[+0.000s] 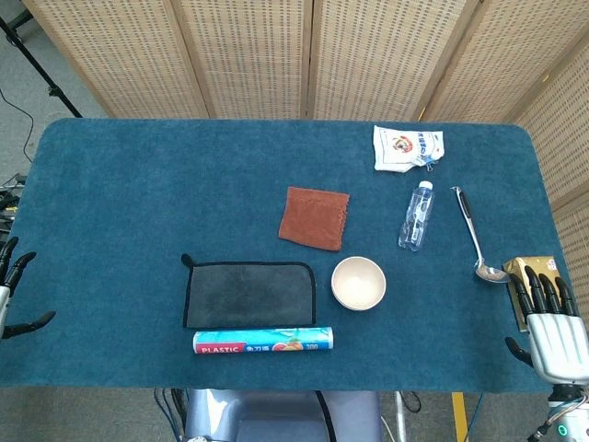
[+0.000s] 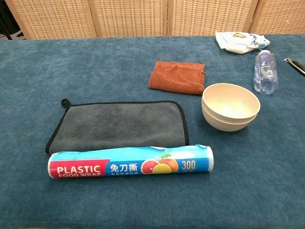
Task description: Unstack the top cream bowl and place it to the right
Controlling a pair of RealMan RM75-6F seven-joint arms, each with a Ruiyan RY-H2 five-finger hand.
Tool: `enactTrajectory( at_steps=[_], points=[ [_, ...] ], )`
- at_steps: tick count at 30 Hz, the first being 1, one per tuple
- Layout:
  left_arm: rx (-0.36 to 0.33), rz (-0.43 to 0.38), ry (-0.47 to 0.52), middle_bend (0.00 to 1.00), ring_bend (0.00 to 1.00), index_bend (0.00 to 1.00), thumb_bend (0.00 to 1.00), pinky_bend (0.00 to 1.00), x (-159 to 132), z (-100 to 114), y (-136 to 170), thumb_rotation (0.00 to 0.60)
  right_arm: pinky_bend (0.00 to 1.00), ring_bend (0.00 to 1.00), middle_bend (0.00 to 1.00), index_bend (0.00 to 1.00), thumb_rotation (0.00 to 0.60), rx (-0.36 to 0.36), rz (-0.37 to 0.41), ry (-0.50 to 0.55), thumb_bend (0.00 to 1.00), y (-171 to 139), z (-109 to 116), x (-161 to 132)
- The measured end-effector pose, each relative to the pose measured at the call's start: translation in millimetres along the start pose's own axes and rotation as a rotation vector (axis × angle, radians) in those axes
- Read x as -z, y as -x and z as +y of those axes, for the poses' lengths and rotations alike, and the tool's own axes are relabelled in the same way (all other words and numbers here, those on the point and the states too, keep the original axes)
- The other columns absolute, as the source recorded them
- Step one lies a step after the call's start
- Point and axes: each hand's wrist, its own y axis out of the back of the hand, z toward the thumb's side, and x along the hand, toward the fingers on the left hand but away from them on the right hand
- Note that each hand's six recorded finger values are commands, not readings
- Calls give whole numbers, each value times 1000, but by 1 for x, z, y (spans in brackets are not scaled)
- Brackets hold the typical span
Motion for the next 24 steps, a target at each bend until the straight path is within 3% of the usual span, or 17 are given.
enactTrajectory(
  at_steps=[24],
  points=[
    [11,-12,26,0,0,168,0,0,-3,0,-1,432,25,0,0,11,600,-28,11,-4,208,-1,-7,-3]
  ],
)
